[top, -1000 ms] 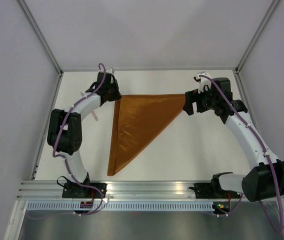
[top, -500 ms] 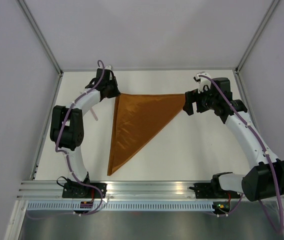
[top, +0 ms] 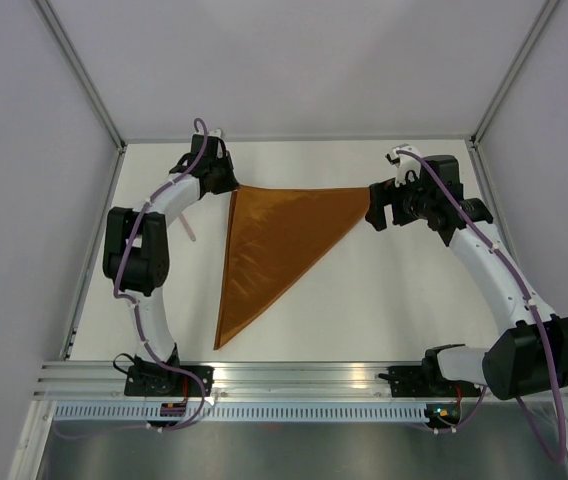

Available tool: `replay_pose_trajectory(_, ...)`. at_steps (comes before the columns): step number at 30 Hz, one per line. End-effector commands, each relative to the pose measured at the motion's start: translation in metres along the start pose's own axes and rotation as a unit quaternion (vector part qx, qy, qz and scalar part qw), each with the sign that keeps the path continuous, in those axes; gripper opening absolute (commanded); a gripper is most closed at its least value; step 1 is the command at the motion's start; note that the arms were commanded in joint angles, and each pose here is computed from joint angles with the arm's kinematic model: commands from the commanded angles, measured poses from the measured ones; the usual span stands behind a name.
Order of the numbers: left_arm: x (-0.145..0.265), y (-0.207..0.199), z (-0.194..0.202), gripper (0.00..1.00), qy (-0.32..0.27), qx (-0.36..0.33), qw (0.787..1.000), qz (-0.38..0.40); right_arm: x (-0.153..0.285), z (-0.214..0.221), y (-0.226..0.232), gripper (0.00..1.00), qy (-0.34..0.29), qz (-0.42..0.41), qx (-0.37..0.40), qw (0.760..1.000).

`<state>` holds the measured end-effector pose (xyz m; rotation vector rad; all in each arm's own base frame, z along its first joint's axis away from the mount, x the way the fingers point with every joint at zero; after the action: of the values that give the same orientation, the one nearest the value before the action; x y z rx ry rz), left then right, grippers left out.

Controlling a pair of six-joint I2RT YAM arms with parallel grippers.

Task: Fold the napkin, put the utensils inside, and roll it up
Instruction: Fold the napkin

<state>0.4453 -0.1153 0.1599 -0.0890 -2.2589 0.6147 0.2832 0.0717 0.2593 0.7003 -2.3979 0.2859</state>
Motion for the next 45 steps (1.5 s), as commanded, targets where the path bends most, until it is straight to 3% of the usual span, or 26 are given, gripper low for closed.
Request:
replay_pose_trajectory(1,0.000,0.000,-0.014,0.02,-0.009,-0.013,1.000,0.008,-0.003,-0.001,-0.001,0.96,-0.005,0.002,0.007,1.000)
replay_pose_trajectory(37,-0.018,0.012,-0.018,0.03,0.004,-0.006,1.000,-0.006,-0.010,0.006,0.000,0.96,0.009,-0.007,0.007,1.000)
replay_pose_trajectory(42,-0.024,0.018,-0.017,0.16,0.000,-0.003,1.000,-0.022,-0.010,0.006,0.000,0.96,0.009,-0.012,0.012,1.000)
replay_pose_trajectory(43,-0.025,0.019,-0.018,0.26,0.000,-0.002,1.000,-0.025,-0.011,0.007,0.000,0.96,0.010,-0.013,0.011,1.000)
replay_pose_trajectory(45,-0.026,0.022,-0.020,0.31,-0.006,-0.002,1.000,-0.031,-0.011,0.006,0.001,0.96,0.010,-0.019,0.011,1.000)
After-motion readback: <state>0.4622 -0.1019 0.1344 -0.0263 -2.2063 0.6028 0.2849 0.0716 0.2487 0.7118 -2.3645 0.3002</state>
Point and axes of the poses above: each gripper's point midway between its finger pads, its own x axis back along the fingers, its own y axis along the line the jaws close on, z = x × y, the point moved 9 cm from there along x, back along the fingers, and after that the axes turned 11 degrees about x, right-handed, at the moved point
